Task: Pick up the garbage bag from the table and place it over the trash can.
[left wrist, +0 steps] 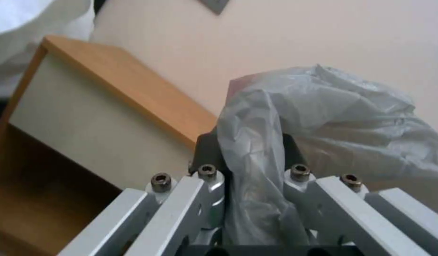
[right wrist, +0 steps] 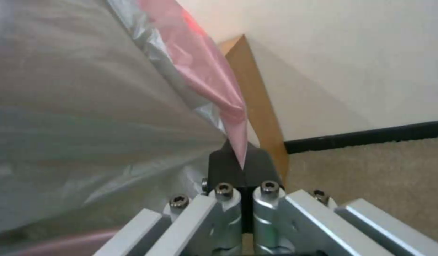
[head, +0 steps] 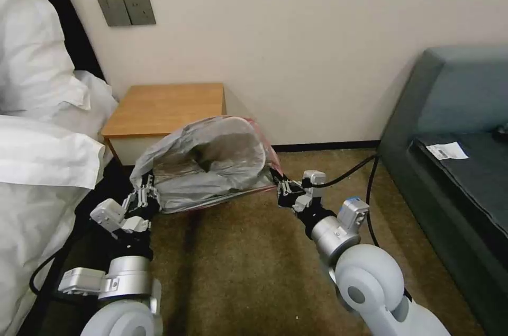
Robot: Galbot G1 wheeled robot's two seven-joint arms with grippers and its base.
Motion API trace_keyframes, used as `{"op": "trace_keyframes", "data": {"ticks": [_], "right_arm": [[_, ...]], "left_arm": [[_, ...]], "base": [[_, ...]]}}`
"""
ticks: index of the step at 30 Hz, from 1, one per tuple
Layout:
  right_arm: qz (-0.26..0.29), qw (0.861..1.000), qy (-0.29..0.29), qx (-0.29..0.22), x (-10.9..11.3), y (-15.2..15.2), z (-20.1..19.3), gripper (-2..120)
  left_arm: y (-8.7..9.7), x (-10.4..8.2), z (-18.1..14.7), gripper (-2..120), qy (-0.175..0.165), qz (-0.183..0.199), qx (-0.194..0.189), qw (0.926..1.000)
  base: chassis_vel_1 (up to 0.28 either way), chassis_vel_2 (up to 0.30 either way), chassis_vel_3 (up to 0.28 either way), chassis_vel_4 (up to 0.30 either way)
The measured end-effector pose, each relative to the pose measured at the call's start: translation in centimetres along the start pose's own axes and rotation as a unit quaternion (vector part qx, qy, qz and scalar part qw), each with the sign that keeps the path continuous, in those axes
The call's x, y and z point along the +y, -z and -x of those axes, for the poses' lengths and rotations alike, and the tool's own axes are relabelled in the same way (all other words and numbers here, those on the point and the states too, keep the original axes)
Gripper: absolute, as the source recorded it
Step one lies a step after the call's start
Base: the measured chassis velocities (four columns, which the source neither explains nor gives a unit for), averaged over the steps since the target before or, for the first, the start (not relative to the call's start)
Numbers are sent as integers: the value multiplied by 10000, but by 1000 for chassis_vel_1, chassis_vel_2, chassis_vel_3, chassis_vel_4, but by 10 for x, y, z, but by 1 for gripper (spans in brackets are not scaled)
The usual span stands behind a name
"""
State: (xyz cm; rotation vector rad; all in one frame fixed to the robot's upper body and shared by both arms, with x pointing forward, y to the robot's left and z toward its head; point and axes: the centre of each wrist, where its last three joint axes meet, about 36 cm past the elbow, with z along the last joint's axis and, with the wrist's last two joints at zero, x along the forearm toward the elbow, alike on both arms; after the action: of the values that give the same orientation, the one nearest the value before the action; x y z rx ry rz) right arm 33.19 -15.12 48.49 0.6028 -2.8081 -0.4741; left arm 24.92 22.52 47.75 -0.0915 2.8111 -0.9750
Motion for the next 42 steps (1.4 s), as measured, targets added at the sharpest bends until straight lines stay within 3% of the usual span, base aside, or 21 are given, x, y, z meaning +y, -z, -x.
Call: {"op": "trace_keyframes", "data": {"ticks": [16,30,42], "right_arm": [[-303,9990,-307,-71,-17,-17,17,0],[-601,9969,-502,-98,-32,-30,28,0],[-1151,9920,-384,-343,-37,-47,23,2]], "left_arm": [[5,-18,-10,11,-104,-594,440,9972],[13,-24,-10,12,-84,-899,549,9944],[17,-16,-1,12,154,-760,399,9962]], "base": [[0,0,0,0],[0,0,0,0],[0,0,0,0]]}}
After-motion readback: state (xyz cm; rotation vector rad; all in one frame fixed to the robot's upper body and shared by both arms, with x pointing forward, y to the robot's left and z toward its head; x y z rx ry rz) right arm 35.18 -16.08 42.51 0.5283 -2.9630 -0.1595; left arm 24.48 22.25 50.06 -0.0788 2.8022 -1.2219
